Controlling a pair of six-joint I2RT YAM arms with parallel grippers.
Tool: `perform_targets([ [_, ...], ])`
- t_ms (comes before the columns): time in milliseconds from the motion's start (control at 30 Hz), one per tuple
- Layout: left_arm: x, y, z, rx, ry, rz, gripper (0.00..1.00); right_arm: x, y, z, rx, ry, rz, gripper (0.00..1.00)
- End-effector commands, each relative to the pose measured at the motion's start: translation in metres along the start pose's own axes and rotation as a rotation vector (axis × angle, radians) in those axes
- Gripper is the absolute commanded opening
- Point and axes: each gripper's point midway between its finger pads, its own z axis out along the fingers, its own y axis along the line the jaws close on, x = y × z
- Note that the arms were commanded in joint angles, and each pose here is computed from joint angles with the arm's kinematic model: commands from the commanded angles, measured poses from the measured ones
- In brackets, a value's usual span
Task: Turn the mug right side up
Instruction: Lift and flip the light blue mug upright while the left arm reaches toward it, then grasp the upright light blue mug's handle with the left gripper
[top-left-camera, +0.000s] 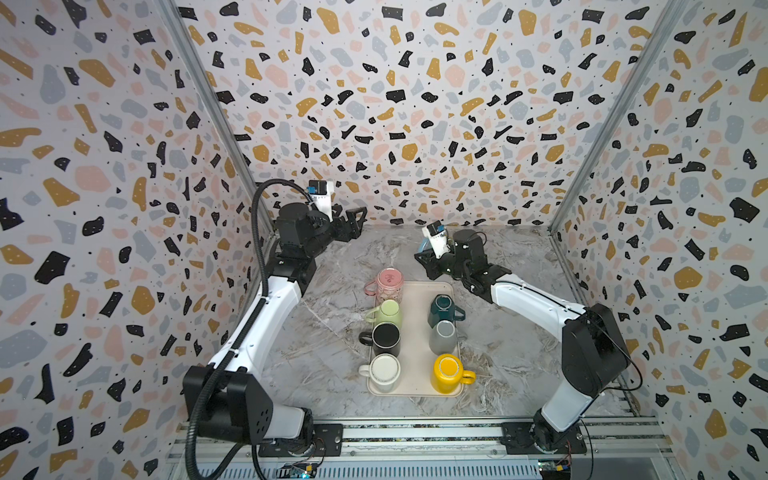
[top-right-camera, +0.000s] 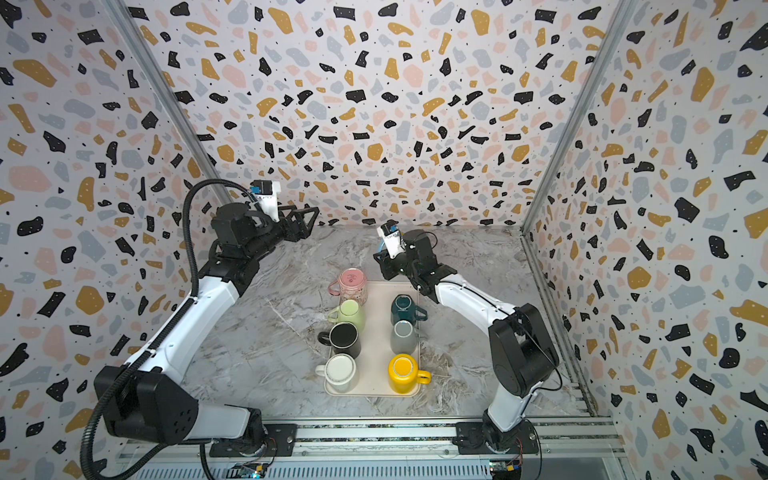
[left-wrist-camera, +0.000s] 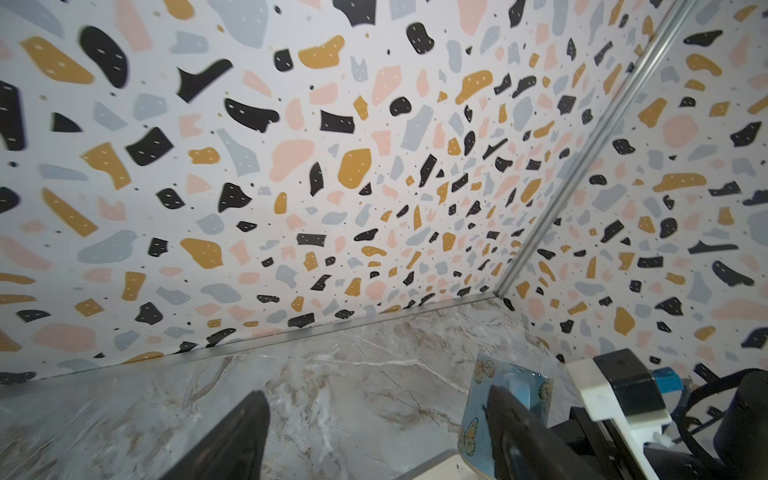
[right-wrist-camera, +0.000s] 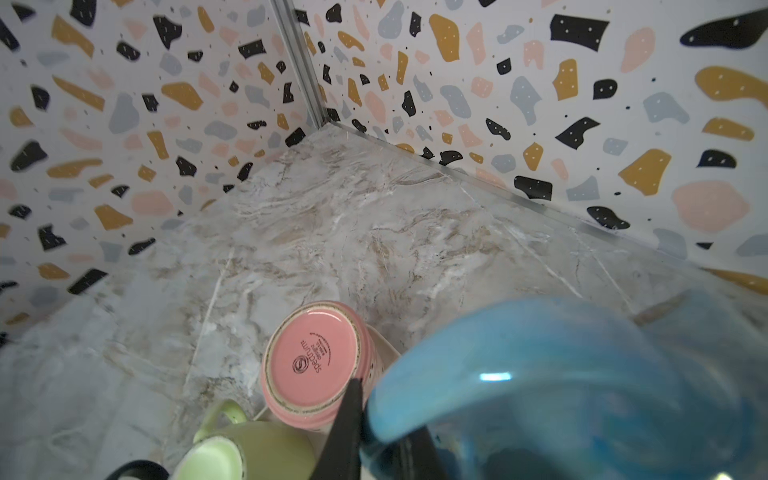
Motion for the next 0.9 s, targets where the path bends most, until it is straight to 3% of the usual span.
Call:
perform_targets([
  [0,-0.011,-0.031,-0.001,0.173,0.036,0.08,0.82,-0.068,0.008,-0.036,0.173,-0.18,-0.291,0.0],
  [267,0.0,-0.059,-0.004,0.354,0.146,0.183,0.83,-0.056,0.011,-0.035,0.409,-0.129,-0.561,0.0],
  [500,0.031,-0.077,-0.007,0.429,0.276,0.266,0.82,-0.048,0.005,-0.039,0.588,-0.111,-0.733,0.0],
  [667,0.069,-0.093,-0.002,0.44,0.438,0.371,0.8,-0.044,0.012,-0.039,0.595,-0.132,-0.783,0.0],
  [867,0.087,-0.104,0.008,0.473,0.511,0.37,0.75,-0.038,0.014,-0.037,0.607,-0.128,-0.828,0.0],
])
